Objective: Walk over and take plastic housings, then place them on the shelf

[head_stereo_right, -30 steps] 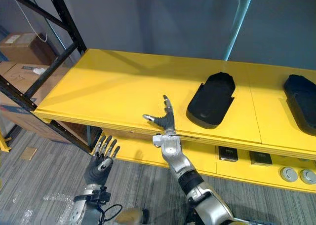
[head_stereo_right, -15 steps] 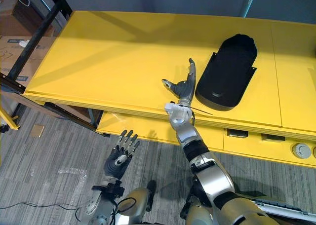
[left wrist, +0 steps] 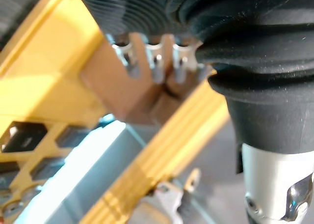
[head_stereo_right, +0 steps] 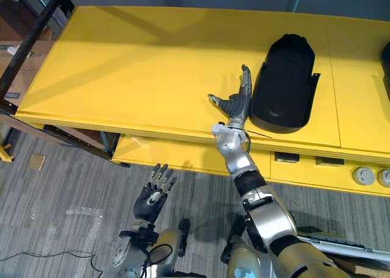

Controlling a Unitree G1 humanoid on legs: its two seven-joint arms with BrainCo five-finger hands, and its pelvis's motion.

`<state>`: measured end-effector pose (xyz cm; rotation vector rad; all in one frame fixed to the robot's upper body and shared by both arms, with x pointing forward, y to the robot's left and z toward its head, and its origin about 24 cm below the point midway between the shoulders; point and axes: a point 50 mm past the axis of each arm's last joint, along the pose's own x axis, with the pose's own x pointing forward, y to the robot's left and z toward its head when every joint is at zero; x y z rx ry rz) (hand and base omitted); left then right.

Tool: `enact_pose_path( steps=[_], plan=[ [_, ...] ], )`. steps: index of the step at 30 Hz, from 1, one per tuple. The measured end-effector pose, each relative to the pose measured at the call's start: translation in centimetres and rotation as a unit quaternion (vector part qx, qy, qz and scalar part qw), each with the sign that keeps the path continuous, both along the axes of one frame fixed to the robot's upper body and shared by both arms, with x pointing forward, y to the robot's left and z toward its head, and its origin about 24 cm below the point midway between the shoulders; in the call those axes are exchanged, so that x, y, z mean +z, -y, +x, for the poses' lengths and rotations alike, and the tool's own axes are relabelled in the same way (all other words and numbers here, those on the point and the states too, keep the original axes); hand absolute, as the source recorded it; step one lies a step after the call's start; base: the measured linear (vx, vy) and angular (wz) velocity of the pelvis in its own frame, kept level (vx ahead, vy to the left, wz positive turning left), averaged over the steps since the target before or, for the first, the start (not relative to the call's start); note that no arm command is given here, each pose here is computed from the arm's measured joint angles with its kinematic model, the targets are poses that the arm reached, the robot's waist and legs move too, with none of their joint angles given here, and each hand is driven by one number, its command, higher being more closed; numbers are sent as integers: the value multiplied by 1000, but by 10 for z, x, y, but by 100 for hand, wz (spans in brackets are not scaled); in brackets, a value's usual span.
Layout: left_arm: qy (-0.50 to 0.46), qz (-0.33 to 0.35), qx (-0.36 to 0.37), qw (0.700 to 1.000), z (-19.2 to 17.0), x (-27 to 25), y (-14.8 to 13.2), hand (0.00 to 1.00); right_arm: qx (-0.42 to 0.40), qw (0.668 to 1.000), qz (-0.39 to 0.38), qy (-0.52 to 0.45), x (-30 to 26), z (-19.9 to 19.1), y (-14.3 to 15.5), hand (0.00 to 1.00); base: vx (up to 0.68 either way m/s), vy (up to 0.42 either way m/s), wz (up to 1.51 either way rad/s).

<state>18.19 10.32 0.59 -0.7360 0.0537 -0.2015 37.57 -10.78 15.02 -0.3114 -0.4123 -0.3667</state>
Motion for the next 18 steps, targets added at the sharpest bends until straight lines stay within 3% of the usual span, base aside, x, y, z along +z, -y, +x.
enact_pose_path(
  steps=[5,6,12,15,18],
  plan=[
    [-11,3,-4,1000,-2,-5,2,0,71,997,23,8,5,1,2,0,9,2,-3],
    [-13,5,-4,1000,-2,-6,1,0,94,995,25,11,5,0,0,100,30,5,-10],
    [-14,11,20,1000,-1,-5,-9,0,235,960,71,137,36,-54,-19,100,21,5,-5],
    [-12,15,46,999,-4,-2,-19,0,261,943,74,194,43,-104,-7,100,40,34,-27],
    [-24,22,64,997,-4,-3,-23,0,254,952,45,168,28,-132,17,100,14,65,-34]
  ],
)
